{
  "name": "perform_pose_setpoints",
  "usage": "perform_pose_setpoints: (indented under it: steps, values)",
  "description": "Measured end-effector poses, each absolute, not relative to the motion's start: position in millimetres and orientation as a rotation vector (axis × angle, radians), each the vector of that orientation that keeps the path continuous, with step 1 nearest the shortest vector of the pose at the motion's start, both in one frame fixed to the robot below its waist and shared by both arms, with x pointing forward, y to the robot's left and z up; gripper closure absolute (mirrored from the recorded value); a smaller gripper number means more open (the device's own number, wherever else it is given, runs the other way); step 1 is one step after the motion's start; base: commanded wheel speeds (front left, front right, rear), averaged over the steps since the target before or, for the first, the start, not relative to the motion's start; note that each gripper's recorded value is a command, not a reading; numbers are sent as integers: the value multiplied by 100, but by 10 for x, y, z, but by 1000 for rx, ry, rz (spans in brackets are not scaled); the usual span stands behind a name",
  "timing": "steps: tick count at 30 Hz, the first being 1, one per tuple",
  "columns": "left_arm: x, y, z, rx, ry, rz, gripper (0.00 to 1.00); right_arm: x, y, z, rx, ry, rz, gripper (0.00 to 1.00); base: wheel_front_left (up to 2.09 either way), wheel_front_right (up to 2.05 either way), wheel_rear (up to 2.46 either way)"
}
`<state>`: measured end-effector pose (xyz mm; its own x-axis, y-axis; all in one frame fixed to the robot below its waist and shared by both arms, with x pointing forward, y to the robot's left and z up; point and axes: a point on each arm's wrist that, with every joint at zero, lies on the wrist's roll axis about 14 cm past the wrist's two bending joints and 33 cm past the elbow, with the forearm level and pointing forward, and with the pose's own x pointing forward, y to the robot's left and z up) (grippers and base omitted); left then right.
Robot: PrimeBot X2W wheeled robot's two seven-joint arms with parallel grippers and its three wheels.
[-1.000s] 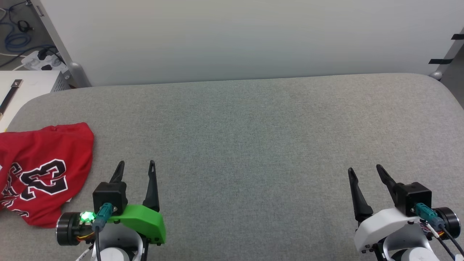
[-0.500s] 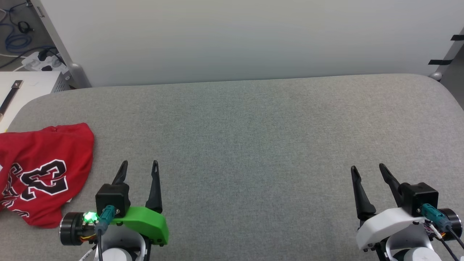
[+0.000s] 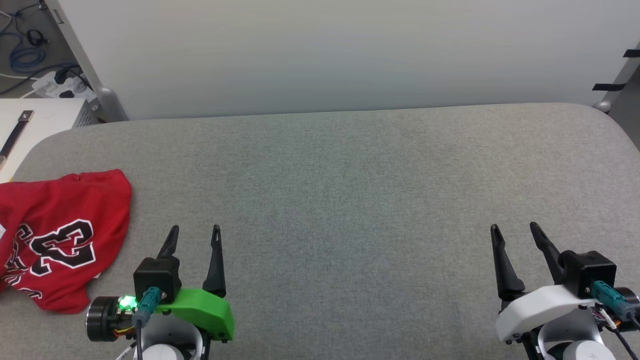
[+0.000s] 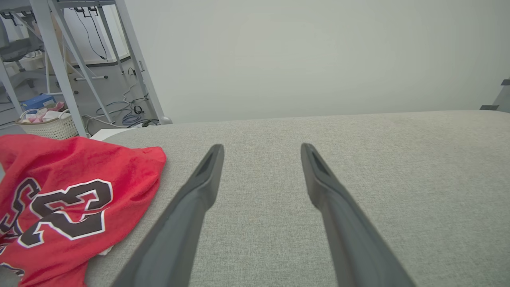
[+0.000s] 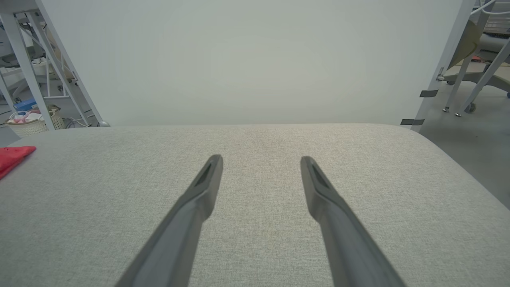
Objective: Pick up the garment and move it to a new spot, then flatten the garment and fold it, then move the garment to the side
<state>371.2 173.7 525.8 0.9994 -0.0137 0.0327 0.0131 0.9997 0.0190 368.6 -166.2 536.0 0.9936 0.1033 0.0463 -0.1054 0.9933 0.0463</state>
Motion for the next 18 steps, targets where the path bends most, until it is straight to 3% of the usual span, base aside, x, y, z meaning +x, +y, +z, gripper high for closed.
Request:
perform_pose_setpoints:
  steps: [18]
  values:
    - [3637, 1931, 5245, 12, -49, 45, 0, 3755, -1463, 5468, 36, -76, 164, 0, 0, 0, 0]
